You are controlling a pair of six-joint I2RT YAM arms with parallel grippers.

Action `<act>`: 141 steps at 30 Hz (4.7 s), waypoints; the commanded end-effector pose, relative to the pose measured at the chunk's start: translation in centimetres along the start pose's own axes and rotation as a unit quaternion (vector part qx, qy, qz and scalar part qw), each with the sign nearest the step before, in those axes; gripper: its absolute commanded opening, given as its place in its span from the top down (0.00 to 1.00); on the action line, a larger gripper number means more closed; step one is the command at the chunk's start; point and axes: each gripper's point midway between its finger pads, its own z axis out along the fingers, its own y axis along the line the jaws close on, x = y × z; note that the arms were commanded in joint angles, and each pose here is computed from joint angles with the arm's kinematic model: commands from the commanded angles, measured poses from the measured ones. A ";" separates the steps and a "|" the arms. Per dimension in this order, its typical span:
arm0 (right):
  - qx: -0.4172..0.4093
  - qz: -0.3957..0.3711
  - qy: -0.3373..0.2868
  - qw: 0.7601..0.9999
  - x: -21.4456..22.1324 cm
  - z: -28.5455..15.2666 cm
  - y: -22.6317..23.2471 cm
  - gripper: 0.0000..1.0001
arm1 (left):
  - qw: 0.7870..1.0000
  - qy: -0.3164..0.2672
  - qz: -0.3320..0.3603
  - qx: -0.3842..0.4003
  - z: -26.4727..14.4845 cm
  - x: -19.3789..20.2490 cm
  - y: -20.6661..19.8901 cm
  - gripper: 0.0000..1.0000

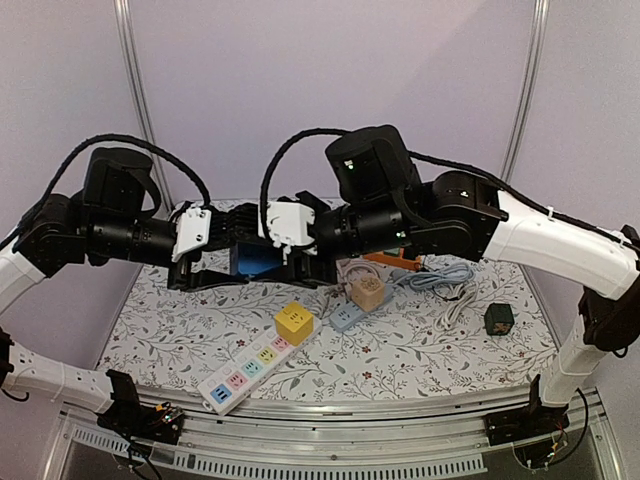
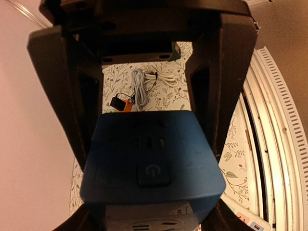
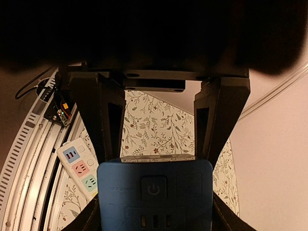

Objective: Insert the plug
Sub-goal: Pick up the plug from the center of the board, then insert the plug into the socket.

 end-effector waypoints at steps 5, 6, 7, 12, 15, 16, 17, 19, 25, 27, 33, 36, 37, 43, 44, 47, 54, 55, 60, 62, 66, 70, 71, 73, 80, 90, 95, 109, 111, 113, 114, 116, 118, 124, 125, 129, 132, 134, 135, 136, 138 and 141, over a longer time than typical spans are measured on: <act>-0.008 0.024 0.024 0.999 0.4 1.5 -0.4 0.82 | 0.999 -0.036 0.023 -0.008 -0.7 -1.7 0.0 1.00; -0.009 0.027 0.022 0.999 0.3 1.4 -0.4 0.92 | 0.999 -0.036 0.022 -0.011 -0.7 -1.6 0.0 1.00; -0.003 0.030 0.020 0.999 0.0 1.3 -0.6 1.00 | 0.999 -0.034 0.017 -0.020 -0.7 -1.5 0.3 0.85; 0.072 0.131 0.023 0.988 -0.5 0.2 -4.8 1.00 | 0.993 -0.031 -0.005 -0.112 -2.7 -1.2 3.2 0.01; 0.090 0.273 0.018 0.958 0.3 -0.7 -7.2 1.00 | 0.987 -0.017 -0.050 -0.149 -4.6 0.9 4.6 0.00; 0.076 0.317 0.008 0.945 0.6 -0.9 -7.6 1.00 | 0.984 -0.011 -0.076 -0.159 -5.0 2.0 4.9 0.00; 0.055 0.390 -0.004 0.919 0.9 -1.1 -7.8 1.00 | 0.980 -0.003 -0.099 -0.170 -5.3 3.2 5.0 0.00; 0.004 0.480 -0.025 0.877 1.0 -1.2 -8.0 1.00 | 0.972 0.003 -0.132 -0.194 -6.0 5.4 4.5 0.00; -0.067 0.584 -0.027 0.809 1.1 -0.1 -6.8 1.00 | 0.938 0.034 -0.245 -0.242 -6.0 12.5 2.3 0.01; -0.033 0.594 -0.007 0.804 2.7 0.5 -7.0 1.00 | 0.939 0.094 -0.229 -0.240 -5.3 16.0 0.8 0.01; 0.084 0.571 0.108 0.809 8.7 4.0 -3.7 1.00 | 0.904 0.353 -0.141 -0.193 -5.3 28.2 -4.8 0.00; 0.108 0.539 0.159 0.820 10.6 6.1 -0.9 1.00 | 0.885 0.412 -0.175 -0.132 -6.1 30.6 -8.2 0.01; 0.106 0.527 0.179 0.824 11.5 7.2 0.3 1.00 | 0.878 0.423 -0.189 -0.115 -6.3 31.0 -9.0 0.01; 0.104 0.486 0.243 0.833 14.5 10.9 5.3 1.00 | 0.841 0.463 -0.266 -0.087 -6.8 32.6 -10.8 0.01; 0.105 0.473 0.249 0.838 14.6 11.1 5.9 1.00 | 0.834 0.465 -0.284 -0.089 -6.7 32.9 -10.8 0.00; 0.097 0.439 0.270 0.851 15.4 11.9 7.9 1.00 | 0.811 0.484 -0.310 -0.109 -6.4 34.4 -10.1 0.00; 0.085 0.425 0.296 0.851 17.5 13.8 9.8 1.00 | 0.810 0.458 -0.343 -0.125 -5.1 34.2 -9.0 0.01; 0.092 0.424 0.297 0.851 17.7 13.8 9.6 1.00 | 0.811 0.458 -0.344 -0.124 -5.1 34.3 -9.1 0.01; 0.080 0.424 0.290 0.854 18.0 14.6 10.2 1.00 | 0.811 0.453 -0.350 -0.118 -4.8 34.3 -9.3 0.00; 0.076 0.425 0.291 0.854 18.3 15.1 10.5 1.00 | 0.812 0.451 -0.352 -0.116 -4.7 34.3 -9.4 0.01; 0.080 0.426 0.286 0.854 18.4 15.4 10.3 1.00 | 0.811 0.451 -0.354 -0.112 -4.7 34.3 -9.5 0.00; 0.079 0.431 0.294 0.849 19.1 15.4 10.7 1.00 | 0.811 0.451 -0.356 -0.111 -4.6 34.3 -9.6 0.01; 0.080 0.432 0.295 0.849 19.2 15.4 10.7 1.00 | 0.811 0.451 -0.356 -0.111 -4.6 34.3 -9.6 0.00; 0.084 0.432 0.298 0.847 19.4 15.2 10.8 1.00 | 0.812 0.449 -0.357 -0.111 -4.6 34.3 -9.6 0.01; 0.092 0.428 0.306 0.845 20.7 15.5 11.2 1.00 | 0.812 0.448 -0.357 -0.113 -4.7 34.3 -9.5 0.01; 0.104 0.410 0.357 0.833 23.8 13.8 12.7 1.00 | 0.812 0.446 -0.359 -0.113 -4.7 34.2 -9.5 0.01; 0.107 0.374 0.421 0.819 27.3 12.5 14.2 1.00 | 0.811 0.447 -0.360 -0.111 -4.6 34.3 -9.5 0.00; 0.043 0.427 0.347 0.834 20.0 13.1 11.4 1.00 | 0.809 0.450 -0.365 -0.102 -4.5 34.4 -9.8 0.00; 0.049 0.434 0.328 0.838 18.9 13.0 10.2 1.00 | 0.809 0.449 -0.365 -0.104 -4.5 34.4 -9.7 0.00; 0.058 0.437 0.312 0.842 18.0 12.7 9.3 1.00 | 0.809 0.448 -0.365 -0.104 -4.6 34.4 -9.7 0.01; 0.058 0.439 0.308 0.842 17.8 12.7 9.2 1.00 | 0.809 0.448 -0.366 -0.104 -4.6 34.4 -9.7 0.01; 0.054 0.444 0.299 0.843 17.3 12.7 9.2 1.00 | 0.810 0.447 -0.366 -0.104 -4.5 34.3 -9.7 0.01; 0.052 0.446 0.296 0.843 17.4 12.9 9.4 1.00 | 0.810 0.447 -0.366 -0.105 -4.5 34.4 -9.7 0.01; 0.064 0.447 0.299 0.841 18.7 13.5 9.8 1.00 | 0.810 0.446 -0.366 -0.104 -4.5 34.3 -9.7 0.00; 0.070 0.445 0.302 0.840 19.1 13.5 9.8 1.00 | 0.810 0.446 -0.366 -0.103 -4.5 34.3 -9.7 0.00; 0.090 0.430 0.324 0.838 21.1 13.1 10.2 1.00 | 0.810 0.446 -0.366 -0.103 -4.5 34.3 -9.7 0.00; 0.099 0.427 0.329 0.836 21.5 12.8 10.3 1.00 | 0.809 0.447 -0.367 -0.102 -4.5 34.4 -9.8 0.01; 0.105 0.419 0.325 0.841 21.1 12.6 10.1 1.00 | 0.809 0.447 -0.367 -0.102 -4.5 34.4 -9.8 0.01; 0.108 0.414 0.324 0.844 20.8 12.5 9.8 1.00 | 0.809 0.447 -0.367 -0.102 -4.5 34.4 -9.8 0.01; 0.109 0.408 0.320 0.848 20.4 12.4 9.8 1.00 | 0.809 0.448 -0.367 -0.102 -4.5 34.4 -9.8 0.01; 0.106 0.396 0.313 0.857 19.6 12.2 9.5 1.00 | 0.809 0.447 -0.367 -0.102 -4.5 34.4 -9.7 0.01; 0.101 0.382 0.301 0.868 18.4 12.0 9.1 1.00 | 0.809 0.447 -0.367 -0.101 -4.5 34.4 -9.8 0.01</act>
